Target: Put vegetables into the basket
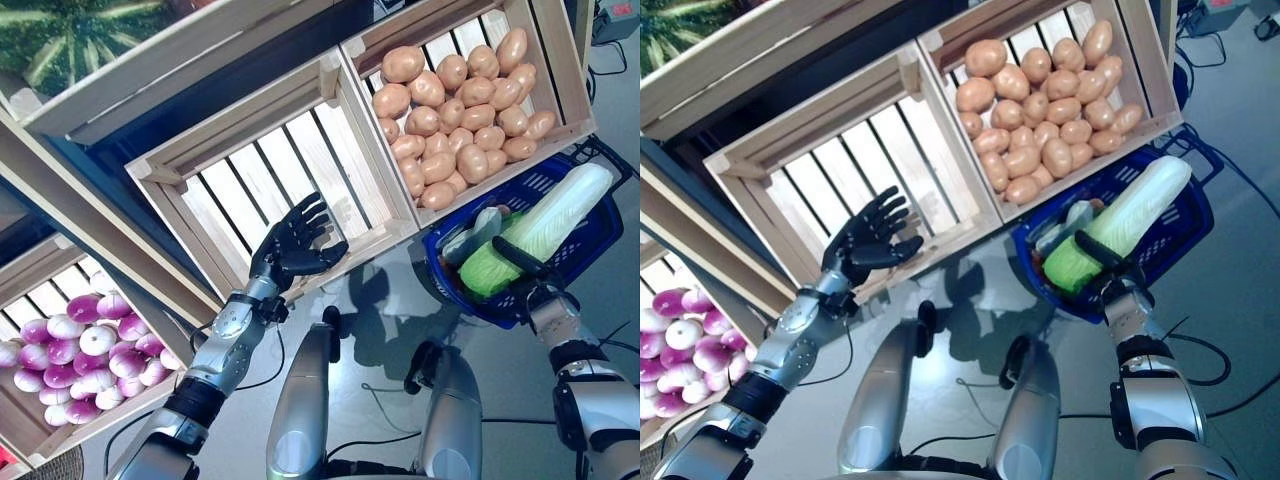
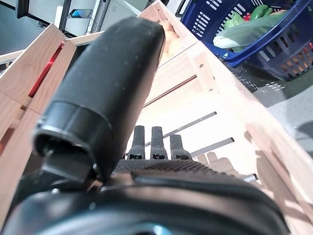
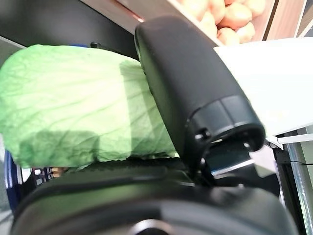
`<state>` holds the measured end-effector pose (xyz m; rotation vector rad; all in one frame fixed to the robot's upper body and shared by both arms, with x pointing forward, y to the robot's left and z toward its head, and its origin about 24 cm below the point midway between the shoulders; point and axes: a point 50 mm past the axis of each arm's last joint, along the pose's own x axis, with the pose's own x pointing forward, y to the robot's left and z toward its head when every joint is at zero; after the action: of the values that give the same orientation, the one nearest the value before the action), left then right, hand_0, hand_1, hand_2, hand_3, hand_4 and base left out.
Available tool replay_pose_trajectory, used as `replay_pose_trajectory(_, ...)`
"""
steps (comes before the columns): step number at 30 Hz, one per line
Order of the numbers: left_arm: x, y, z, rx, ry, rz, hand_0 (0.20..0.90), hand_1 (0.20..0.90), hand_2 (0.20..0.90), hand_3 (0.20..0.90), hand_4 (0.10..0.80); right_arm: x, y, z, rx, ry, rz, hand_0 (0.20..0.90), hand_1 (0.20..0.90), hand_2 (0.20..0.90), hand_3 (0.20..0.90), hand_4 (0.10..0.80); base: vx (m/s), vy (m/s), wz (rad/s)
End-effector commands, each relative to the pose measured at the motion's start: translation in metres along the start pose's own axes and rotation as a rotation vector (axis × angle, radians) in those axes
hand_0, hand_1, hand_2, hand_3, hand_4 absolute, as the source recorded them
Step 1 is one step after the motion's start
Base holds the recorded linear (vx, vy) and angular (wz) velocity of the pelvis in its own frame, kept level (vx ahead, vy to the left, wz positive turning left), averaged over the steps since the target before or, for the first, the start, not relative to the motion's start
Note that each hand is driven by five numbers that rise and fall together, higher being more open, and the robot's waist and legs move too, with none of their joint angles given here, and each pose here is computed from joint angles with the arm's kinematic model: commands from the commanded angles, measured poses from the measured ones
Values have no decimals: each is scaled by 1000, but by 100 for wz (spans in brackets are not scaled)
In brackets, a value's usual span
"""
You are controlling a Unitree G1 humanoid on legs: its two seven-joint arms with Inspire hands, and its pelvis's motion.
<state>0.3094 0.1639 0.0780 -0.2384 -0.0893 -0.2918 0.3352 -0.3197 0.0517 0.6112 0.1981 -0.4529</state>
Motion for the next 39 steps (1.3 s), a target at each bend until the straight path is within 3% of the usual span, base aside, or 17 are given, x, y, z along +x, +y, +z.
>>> replay_pose_trajectory(1,5,-22,46,-33,-274,-128,900,900,900,900,800,0,7,67,-72,-193,-2,900,900,900,900,800,-57,11,3)
replay_pose_trajectory(16,1,-16,44,-66,-268,-131,900,900,900,900,800,-3,-7,78,-57,-209,-63,900,900,900,900,800,-14,-2,1)
replay_pose_trajectory(27,-1,-11,44,-55,-248,-124,900,900,900,900,800,-6,-26,61,-53,-150,-105,900,900,900,900,800,27,27,0)
replay_pose_trajectory(39,-10,-4,12,-25,-101,-67,900,900,900,900,800,-13,-13,-13,82,-62,100,900,900,900,900,800,117,23,-7)
